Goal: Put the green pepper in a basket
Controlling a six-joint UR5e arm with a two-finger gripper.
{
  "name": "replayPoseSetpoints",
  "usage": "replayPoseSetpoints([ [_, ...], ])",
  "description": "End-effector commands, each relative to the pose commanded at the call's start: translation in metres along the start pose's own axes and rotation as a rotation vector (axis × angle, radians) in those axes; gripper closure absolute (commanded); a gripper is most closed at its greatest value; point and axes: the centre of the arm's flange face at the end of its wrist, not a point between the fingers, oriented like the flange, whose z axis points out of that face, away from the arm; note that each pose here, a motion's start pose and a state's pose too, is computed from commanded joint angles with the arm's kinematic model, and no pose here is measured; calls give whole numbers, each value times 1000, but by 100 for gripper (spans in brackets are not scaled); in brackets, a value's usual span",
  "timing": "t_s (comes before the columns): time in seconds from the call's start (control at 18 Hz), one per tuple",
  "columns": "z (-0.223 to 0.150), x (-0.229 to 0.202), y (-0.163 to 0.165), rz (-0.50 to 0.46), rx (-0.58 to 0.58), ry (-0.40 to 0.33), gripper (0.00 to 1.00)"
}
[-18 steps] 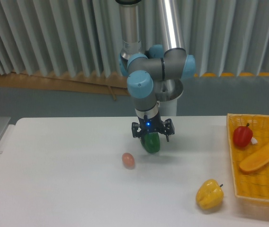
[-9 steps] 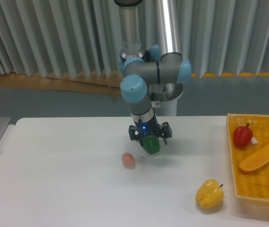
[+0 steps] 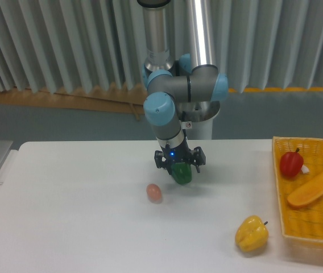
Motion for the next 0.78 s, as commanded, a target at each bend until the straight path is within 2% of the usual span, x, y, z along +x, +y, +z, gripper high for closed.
replayPoseSetpoints([
  [0.61,12,4,3,4,-25,0,0],
  [0.78,11,2,3,1,-23,0,16],
])
